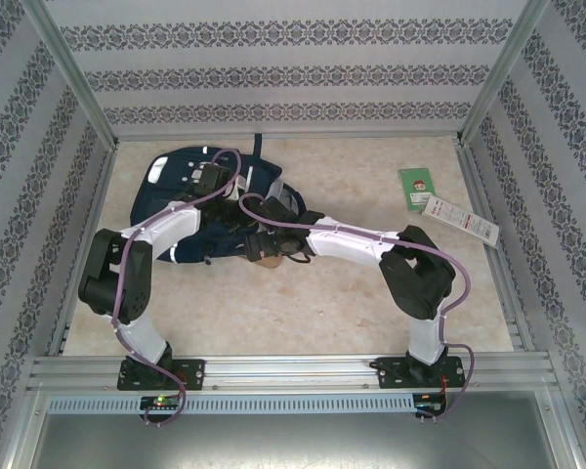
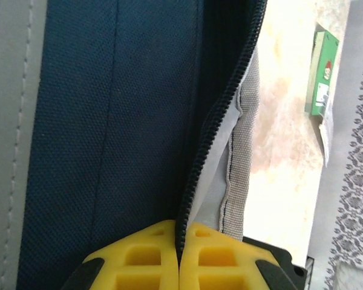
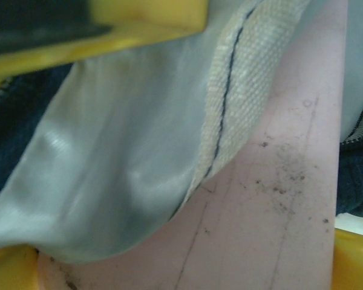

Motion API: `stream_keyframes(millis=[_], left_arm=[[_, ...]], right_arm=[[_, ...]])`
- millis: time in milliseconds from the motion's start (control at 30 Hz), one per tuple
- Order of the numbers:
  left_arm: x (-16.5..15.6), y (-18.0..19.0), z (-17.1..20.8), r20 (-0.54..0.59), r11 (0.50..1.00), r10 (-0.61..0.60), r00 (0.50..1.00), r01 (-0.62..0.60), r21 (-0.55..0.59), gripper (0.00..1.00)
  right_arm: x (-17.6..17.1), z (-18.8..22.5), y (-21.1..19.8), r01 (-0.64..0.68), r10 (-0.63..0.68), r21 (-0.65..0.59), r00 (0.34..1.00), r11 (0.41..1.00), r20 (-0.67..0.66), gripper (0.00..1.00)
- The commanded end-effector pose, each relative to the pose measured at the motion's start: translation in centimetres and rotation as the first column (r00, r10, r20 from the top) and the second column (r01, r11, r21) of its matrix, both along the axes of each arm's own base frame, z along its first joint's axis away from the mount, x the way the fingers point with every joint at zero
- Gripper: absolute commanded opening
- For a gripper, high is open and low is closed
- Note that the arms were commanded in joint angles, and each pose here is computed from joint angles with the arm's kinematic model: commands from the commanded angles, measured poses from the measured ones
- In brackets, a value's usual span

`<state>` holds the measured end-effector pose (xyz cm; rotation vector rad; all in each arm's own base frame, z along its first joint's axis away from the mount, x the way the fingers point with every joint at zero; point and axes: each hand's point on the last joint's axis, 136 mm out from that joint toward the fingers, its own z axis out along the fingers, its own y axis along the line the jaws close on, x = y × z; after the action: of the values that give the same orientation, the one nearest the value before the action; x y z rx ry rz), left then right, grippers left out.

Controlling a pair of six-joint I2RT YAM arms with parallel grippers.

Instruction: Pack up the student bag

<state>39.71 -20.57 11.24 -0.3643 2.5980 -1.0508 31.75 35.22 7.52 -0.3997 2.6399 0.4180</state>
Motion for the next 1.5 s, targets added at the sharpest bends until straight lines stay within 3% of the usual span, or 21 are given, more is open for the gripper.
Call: stream_keyframes(millis=[0, 300, 500, 567, 633, 700, 733, 900, 1200, 1467], left_arm=[[-3.3, 4.2, -8.1, -0.221, 0.960, 0.102, 0.970, -0.037, 0.278, 0.00], [-5.2, 6.3, -13.2, -0.334, 0.913, 0.158, 0.929, -0.009, 0.408, 0.00], [-4.1, 4.9, -10.5, -0.281, 0.946, 0.115, 0.953, -0.019, 0.325, 0.00], [-3.5, 4.3, -7.9, -0.232, 0.959, 0.099, 0.968, -0.030, 0.283, 0.00], [-2.8, 4.0, -4.8, -0.167, 0.966, 0.095, 0.981, -0.051, 0.253, 0.00], [-2.4, 3.8, -1.3, -0.094, 0.971, 0.088, 0.992, -0.064, 0.229, 0.00], [-2.3, 3.8, 0.2, -0.062, 0.974, 0.083, 0.995, -0.068, 0.218, 0.00], [-2.5, 3.5, 5.5, 0.053, 0.984, 0.056, 0.997, -0.065, 0.165, 0.00], [-3.1, 2.5, 8.8, 0.106, 0.997, 0.047, 0.993, -0.054, 0.063, 0.00], [-3.9, 2.5, 10.9, 0.153, 0.997, 0.074, 0.985, -0.075, 0.002, 0.00]], right_arm=[[-0.5, 1.3, -0.6, -0.007, 0.008, -0.012, 1.000, 1.000, 0.030, 0.98], [-2.4, 2.9, -3.0, -0.008, 0.009, -0.027, 0.999, 1.000, 0.033, 0.98], [-3.6, 2.4, -4.5, 0.031, -0.031, 0.017, 0.999, 0.999, -0.013, 0.98], [-3.5, 1.7, -4.6, 0.062, -0.058, 0.068, 0.996, 0.996, -0.063, 0.85], [-3.2, 1.2, -4.5, 0.078, -0.070, 0.095, 0.994, 0.992, -0.083, 0.64], [-3.1, 0.8, -4.3, 0.075, -0.066, 0.100, 0.994, 0.992, -0.084, 0.38], [-3.2, 0.6, -4.2, 0.070, -0.062, 0.098, 0.994, 0.993, -0.086, 0.33], [-2.5, -0.5, -2.8, 0.057, -0.045, 0.112, 0.993, 0.992, -0.105, 0.26], [-0.5, 1.4, 2.9, 0.001, 0.019, 0.216, 0.995, 0.976, -0.093, 0.23], [3.6, 0.7, 3.6, 0.105, -0.076, 0.207, 0.987, 0.973, -0.142, 0.26]])
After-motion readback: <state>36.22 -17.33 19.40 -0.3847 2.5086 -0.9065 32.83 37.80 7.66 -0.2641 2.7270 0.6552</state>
